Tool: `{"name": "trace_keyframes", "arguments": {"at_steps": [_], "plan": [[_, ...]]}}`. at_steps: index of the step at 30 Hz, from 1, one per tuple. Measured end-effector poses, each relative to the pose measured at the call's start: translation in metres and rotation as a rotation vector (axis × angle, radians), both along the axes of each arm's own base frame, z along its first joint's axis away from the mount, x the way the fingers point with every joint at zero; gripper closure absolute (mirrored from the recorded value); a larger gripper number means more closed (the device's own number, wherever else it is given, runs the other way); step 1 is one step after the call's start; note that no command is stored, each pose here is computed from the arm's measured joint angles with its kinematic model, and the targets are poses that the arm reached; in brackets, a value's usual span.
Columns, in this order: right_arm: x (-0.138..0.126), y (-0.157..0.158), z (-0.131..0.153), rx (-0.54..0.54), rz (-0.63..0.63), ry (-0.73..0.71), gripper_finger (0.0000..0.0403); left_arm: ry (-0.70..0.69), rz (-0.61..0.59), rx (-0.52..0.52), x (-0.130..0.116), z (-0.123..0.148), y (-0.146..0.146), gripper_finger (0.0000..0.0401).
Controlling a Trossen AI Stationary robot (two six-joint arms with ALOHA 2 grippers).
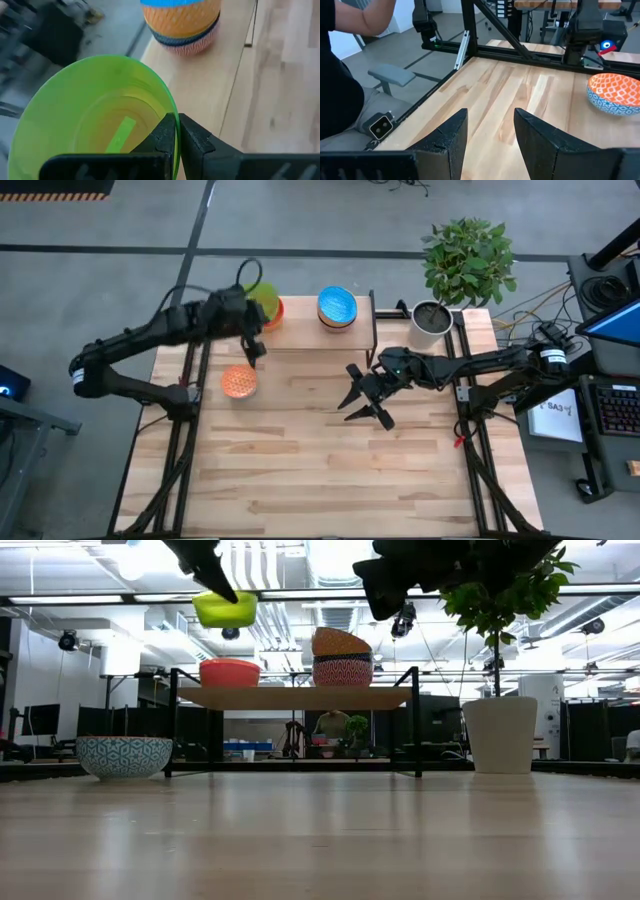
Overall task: Place and stack bowls onto a shelf
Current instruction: Stack the green bowl on top of the orange bowl on the shelf
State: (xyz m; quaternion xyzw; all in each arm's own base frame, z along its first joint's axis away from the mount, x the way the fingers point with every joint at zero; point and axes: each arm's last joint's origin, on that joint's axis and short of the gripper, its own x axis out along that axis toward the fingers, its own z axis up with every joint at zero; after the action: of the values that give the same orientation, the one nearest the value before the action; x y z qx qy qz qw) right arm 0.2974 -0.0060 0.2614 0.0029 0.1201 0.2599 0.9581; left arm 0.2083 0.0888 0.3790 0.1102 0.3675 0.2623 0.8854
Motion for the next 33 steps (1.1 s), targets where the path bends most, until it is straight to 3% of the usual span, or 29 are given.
{"name": "trace_keyframes", "arguments": {"at_steps": [5, 11, 22, 33], "plan": [[0.0, 0.0, -0.001, 0.001, 0.0, 0.006, 0.0252, 0.006, -0.029, -0.12, 0.002, -0.009, 0.035, 0.0401], [-0.001, 0.0, -0.003, 0.002, 0.0, 0.031, 0.0252, 0.037, 0.002, -0.184, 0.004, -0.023, 0.057, 0.0401], [-0.001, 0.0, -0.003, -0.009, 0.003, 0.025, 0.0252, 0.114, 0.06, -0.158, 0.013, -0.037, 0.069, 0.0401], [-0.001, 0.0, -0.003, -0.013, 0.004, 0.025, 0.0252, 0.105, 0.067, -0.15, 0.014, -0.037, 0.071, 0.0395]]}}
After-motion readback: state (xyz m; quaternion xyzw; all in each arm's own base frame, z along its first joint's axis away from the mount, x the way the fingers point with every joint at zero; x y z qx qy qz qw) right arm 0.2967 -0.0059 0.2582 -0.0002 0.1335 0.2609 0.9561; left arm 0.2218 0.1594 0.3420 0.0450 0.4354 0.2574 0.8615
